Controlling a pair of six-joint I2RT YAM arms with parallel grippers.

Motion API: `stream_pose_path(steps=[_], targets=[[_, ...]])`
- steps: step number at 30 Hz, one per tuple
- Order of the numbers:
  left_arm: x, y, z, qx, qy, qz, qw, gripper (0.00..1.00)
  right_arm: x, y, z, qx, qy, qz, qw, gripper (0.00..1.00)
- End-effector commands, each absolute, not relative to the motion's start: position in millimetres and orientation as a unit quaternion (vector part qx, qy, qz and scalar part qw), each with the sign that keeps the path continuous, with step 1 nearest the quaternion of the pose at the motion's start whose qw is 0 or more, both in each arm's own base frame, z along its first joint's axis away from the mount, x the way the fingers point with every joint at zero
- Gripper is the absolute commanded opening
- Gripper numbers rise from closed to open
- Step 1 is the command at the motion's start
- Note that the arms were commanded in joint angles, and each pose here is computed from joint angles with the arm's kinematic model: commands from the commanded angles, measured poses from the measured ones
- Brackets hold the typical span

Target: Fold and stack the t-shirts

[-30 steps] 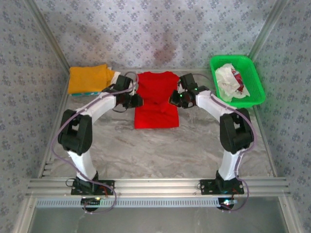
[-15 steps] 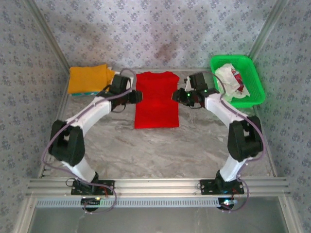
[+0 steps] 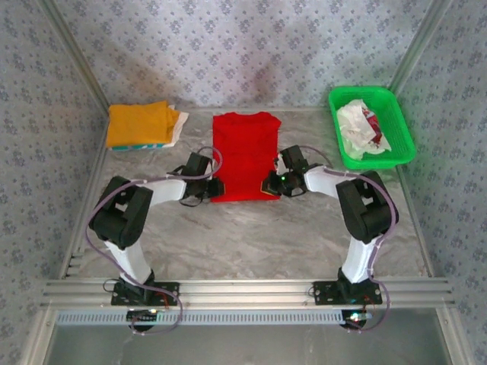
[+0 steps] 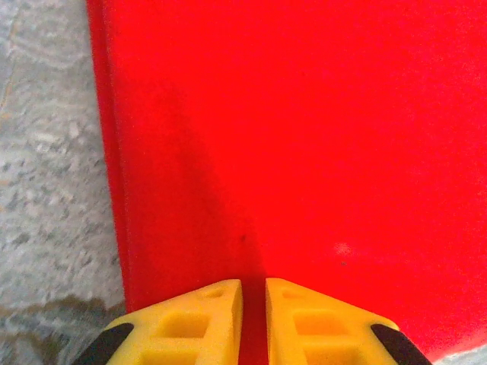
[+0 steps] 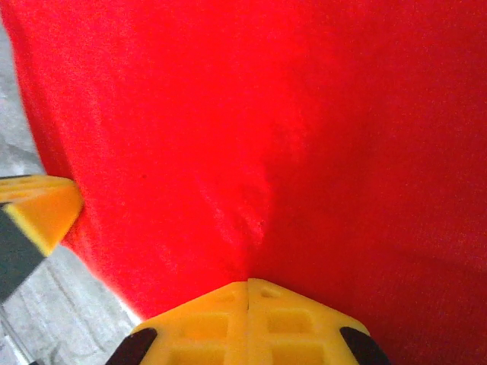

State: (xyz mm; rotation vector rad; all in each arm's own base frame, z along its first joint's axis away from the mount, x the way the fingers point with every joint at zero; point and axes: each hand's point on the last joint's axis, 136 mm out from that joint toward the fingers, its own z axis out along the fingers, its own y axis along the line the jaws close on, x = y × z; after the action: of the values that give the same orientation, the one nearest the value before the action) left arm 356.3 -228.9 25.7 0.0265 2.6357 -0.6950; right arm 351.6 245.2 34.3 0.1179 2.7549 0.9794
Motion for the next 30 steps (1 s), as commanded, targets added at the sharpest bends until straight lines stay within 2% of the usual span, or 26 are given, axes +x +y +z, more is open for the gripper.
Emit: stream_pose_path(steps=[1,9,20,25,30], targets=[[346.7,-232.1,-2.5,-0.007,0.951,-0.256,0.172,0.16,348.6,240.4,14.5,0.053,0.938,0.331,0.091,0.0],[307.2,-221.5,-27.2,-0.034,0.964,-0.237,0.113,0.15,309.4,223.6,-20.9,0.092,0.944,0.313,0.037,0.0],[244.8,-216.3,-23.6,-0.046,0.973,-0.21,0.082,0.13,248.6,215.7,-19.0,0.091,0.952,0.291,0.002,0.0],[224.2,-211.3,-19.1,-0.052,0.975,-0.196,0.09,0.13,225.6,211.2,-16.7,0.086,0.956,0.281,0.0,0.0],[231.5,-206.7,8.8,-0.053,0.97,-0.198,0.128,0.15,224.8,217.1,9.1,0.071,0.954,0.291,0.022,0.0]])
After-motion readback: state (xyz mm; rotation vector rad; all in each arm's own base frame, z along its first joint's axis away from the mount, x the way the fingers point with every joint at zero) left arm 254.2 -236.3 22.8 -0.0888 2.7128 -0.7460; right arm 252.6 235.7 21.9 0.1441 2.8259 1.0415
